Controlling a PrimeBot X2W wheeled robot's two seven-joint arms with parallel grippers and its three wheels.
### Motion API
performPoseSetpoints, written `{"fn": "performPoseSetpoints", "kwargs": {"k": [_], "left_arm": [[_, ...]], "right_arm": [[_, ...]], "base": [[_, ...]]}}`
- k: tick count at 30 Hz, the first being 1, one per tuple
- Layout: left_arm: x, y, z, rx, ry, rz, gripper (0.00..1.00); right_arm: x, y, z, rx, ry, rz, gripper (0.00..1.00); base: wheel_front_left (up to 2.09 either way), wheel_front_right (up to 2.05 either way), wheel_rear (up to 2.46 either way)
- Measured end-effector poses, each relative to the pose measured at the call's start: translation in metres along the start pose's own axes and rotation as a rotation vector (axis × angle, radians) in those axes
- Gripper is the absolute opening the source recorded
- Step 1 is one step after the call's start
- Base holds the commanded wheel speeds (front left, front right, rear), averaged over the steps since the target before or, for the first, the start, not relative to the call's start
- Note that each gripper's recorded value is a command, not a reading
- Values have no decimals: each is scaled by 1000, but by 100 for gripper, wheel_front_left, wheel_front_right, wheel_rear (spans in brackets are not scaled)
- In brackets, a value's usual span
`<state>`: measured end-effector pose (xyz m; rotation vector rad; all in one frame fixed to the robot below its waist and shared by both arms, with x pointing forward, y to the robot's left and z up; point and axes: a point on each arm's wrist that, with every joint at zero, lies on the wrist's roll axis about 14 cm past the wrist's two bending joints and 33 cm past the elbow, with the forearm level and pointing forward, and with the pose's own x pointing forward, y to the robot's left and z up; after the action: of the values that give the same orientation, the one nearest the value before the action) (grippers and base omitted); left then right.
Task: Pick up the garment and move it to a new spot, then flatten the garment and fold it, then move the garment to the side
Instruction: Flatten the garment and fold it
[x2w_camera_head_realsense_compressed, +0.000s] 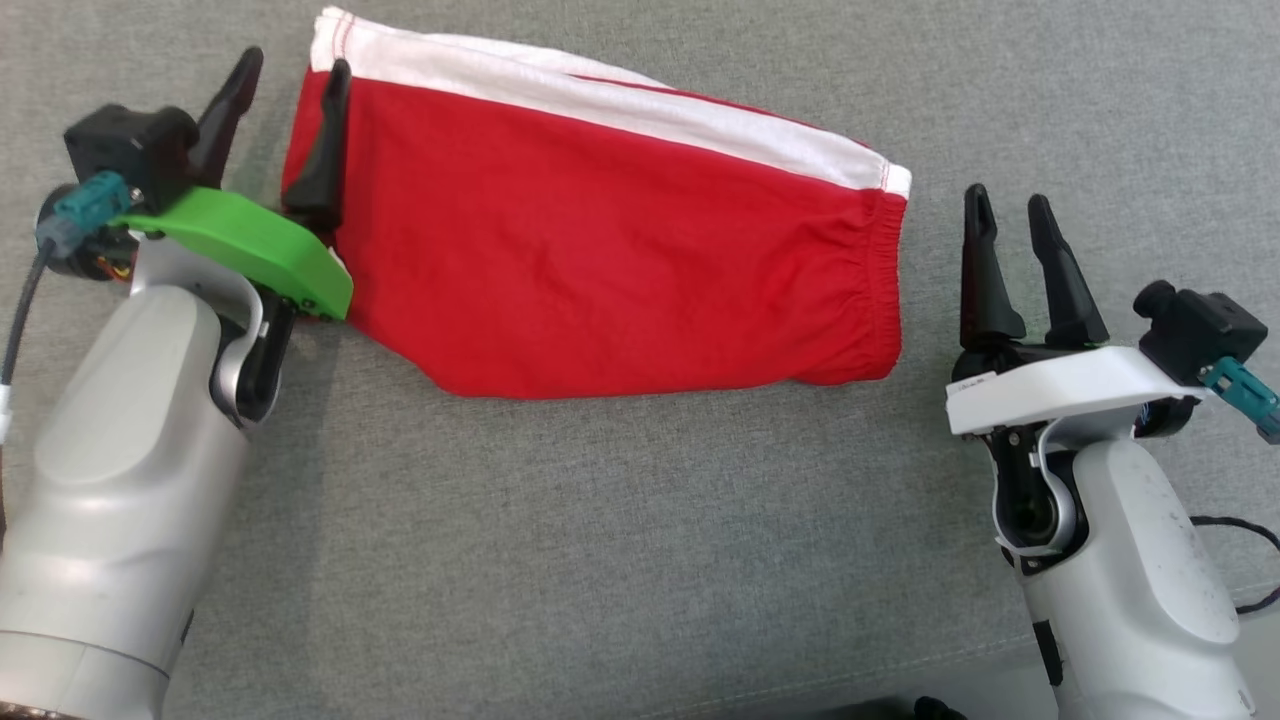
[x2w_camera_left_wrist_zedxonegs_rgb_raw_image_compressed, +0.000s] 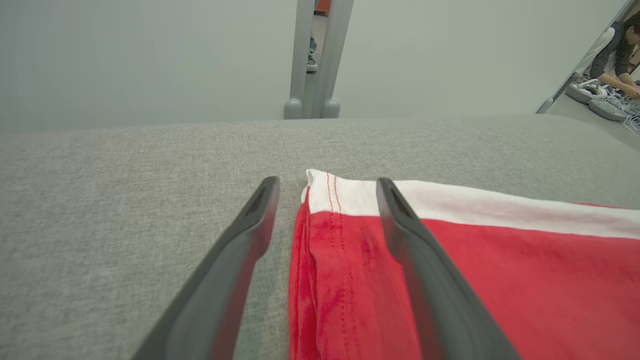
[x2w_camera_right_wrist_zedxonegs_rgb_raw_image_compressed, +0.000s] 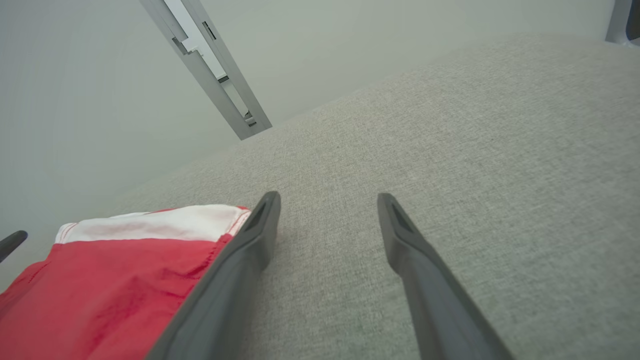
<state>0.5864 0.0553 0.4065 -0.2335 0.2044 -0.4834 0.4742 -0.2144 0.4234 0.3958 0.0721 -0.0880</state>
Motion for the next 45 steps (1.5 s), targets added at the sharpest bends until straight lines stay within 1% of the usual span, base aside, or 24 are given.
{"fn": "performPoseSetpoints", "kwargs": {"k": [2, 8, 12, 15, 16, 17, 18, 22, 24, 26, 31, 37, 41, 42, 43, 45], "left_arm": [[-6, 0, -3, 5, 17, 7, 100], [-30, 11, -39, -6, 141, 70, 100], [-30, -2, -48, -43, 170, 54, 100], [-34, -12, -57, -54, 221, 38, 100], [-35, -13, -58, -55, 235, 37, 95], [-37, -14, -60, -52, 246, 36, 45], [-38, -15, -60, -53, 253, 39, 0], [-45, -14, -56, -63, 246, 64, 0], [-50, -14, -54, -73, 233, 79, 0], [-59, -16, -55, -79, 234, 93, 0], [-82, -13, -51, -133, 195, 162, 0], [-131, -8, -58, -184, 154, 263, 0], [-155, -4, -58, -184, 124, 307, 0], [-158, -2, -54, -185, 108, 314, 46], [-161, 0, -50, -183, 91, 324, 100], [-167, 5, -43, -151, 68, 336, 100]], "right_arm": [[-3, -4, 4, -4, -10, -15, 100], [-10, -12, 16, -16, -36, -42, 100], [-15, -14, 18, -13, -41, -49, 100], [-17, -12, 21, -16, -44, -45, 100], [-19, -12, 21, -19, -42, -43, 100], [-21, -12, 20, -19, -39, -44, 100], [-23, -12, 19, -19, -36, -46, 100], [-30, -10, 22, -37, -37, -38, 100], [-35, -13, 24, -18, -41, -55, 100], [-39, -13, 27, -42, -44, -51, 100], [-47, -7, 27, -60, -39, -36, 100], [-48, 10, 25, -78, -32, 12, 100], [-48, 22, 22, -78, -24, 46, 100], [-47, 25, 22, -81, -23, 55, 100], [-47, 29, 21, -84, -22, 67, 100], [-46, 36, 21, -90, -22, 87, 100]], "base": [[0, 0, 0], [0, 0, 0], [0, 0, 0], [0, 0, 0], [0, 0, 0], [0, 0, 0], [0, 0, 0], [0, 0, 0], [0, 0, 0], [0, 0, 0], [0, 0, 0], [0, 0, 0], [0, 0, 0], [0, 0, 0], [0, 0, 0], [0, 0, 0]]}}
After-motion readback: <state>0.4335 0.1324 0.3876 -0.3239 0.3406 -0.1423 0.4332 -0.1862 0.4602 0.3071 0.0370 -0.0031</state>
